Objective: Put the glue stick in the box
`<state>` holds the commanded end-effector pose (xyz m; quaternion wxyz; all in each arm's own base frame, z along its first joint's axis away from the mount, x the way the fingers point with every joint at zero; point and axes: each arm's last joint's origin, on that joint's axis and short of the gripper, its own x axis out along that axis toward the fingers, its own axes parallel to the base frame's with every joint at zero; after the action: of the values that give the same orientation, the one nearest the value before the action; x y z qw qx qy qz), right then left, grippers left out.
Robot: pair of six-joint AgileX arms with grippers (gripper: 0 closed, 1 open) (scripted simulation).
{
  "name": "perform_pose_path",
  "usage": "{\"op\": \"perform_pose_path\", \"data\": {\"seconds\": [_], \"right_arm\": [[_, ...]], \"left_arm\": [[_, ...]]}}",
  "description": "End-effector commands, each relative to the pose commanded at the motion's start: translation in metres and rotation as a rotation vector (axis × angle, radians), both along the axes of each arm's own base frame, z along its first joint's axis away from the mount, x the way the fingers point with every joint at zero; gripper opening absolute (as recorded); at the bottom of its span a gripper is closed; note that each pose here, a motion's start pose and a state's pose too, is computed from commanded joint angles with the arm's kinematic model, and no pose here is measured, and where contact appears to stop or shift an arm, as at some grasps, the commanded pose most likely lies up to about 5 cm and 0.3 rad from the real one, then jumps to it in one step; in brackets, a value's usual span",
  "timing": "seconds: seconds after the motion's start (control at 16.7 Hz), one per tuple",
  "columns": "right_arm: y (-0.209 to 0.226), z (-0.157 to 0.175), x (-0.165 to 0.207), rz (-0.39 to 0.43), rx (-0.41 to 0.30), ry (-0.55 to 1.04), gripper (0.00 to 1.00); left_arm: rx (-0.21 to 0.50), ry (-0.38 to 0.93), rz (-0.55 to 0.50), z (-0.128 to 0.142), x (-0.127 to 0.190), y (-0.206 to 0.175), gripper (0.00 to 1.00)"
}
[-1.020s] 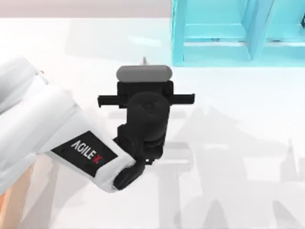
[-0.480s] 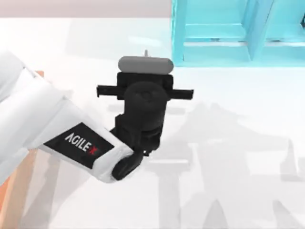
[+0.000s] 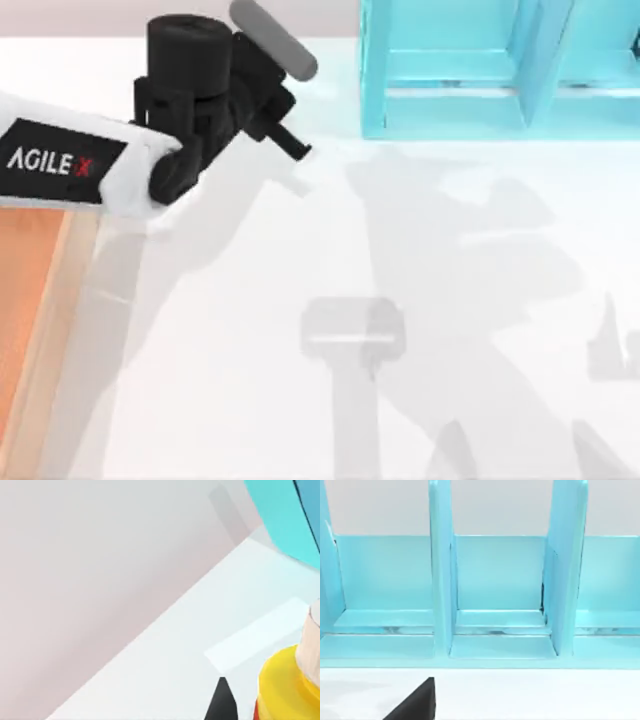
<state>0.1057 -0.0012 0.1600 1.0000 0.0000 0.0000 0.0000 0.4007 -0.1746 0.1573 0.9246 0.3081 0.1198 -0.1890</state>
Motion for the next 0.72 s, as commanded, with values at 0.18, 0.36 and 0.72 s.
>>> {"op": "perform_pose_path", "data": {"seconds": [0.18,0.36,0.72], "right_arm": [[0.000,0.000,0.000,0.000,0.000,0.000,1.00],[0.000,0.000,0.000,0.000,0.000,0.000,1.00],[0.000,0.000,0.000,0.000,0.000,0.000,1.00]], "left_arm": [[0.221,0.072,-0.246,0.017,0.028,0.067,0.00],[0.331,0.125,-0.493,0.026,0.034,0.148,0.00],[0.158,0.173,-0.741,0.009,-0.027,0.299,0.00]]}}
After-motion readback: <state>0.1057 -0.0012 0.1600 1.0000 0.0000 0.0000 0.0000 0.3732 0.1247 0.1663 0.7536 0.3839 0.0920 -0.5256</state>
